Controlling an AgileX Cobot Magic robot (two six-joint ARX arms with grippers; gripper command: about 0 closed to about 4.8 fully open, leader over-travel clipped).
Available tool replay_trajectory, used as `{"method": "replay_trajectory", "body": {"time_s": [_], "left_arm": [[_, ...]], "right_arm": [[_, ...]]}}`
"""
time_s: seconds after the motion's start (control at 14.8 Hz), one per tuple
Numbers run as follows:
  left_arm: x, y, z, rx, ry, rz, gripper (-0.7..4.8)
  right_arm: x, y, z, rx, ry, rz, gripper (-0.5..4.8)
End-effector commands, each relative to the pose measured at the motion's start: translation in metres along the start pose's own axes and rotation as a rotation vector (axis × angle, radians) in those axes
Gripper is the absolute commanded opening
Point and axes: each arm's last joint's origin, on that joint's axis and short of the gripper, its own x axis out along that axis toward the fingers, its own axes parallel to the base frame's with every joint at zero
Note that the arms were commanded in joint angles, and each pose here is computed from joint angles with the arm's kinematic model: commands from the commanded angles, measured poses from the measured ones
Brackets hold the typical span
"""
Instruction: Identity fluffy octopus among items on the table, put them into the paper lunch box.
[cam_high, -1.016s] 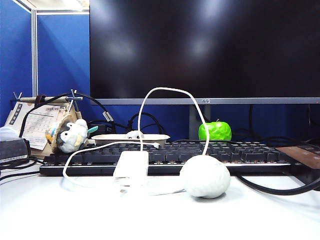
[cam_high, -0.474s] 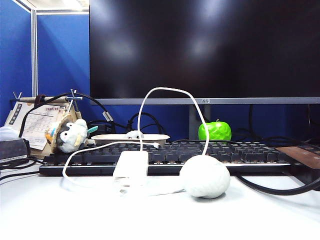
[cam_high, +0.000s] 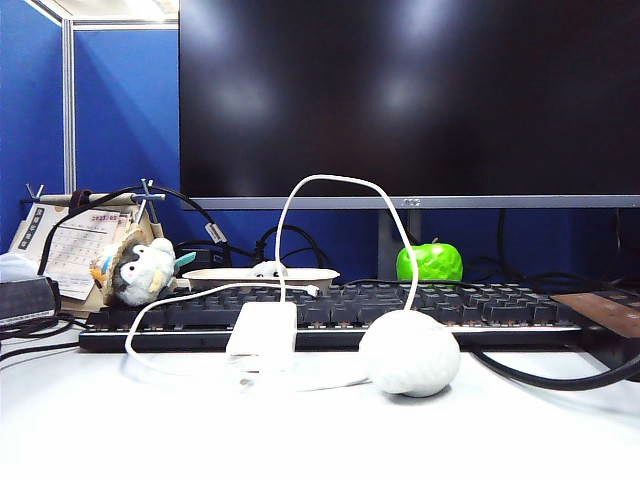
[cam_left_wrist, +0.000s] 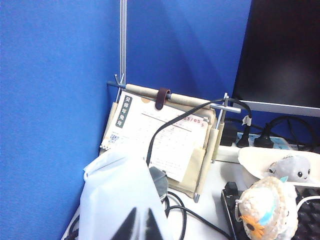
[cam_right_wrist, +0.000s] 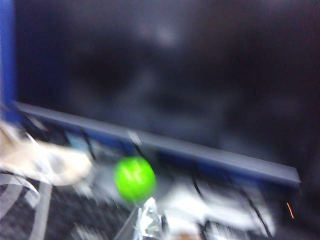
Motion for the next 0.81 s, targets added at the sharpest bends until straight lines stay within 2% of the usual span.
{"method": "replay_trajectory", "body": {"time_s": [0.07, 0.47, 0.81], "left_arm": [[0.000, 0.000, 0.001, -0.002, -0.008, -0.006, 0.25], [0.000, 0.000, 0.001, -0.002, -0.007, -0.006, 0.25], [0.000, 0.000, 0.001, -0.002, -0.007, -0.006, 0.25]], "right_arm": [[0.003, -0.003, -0.018, 0.033, 0.041, -0.059, -0.06], [0.000, -0.010, -0.035, 0.038, 0.026, -0.154, -0.06], [0.001, -0.012, -0.052, 0.049, 0.063, -0.177, -0.06]]}}
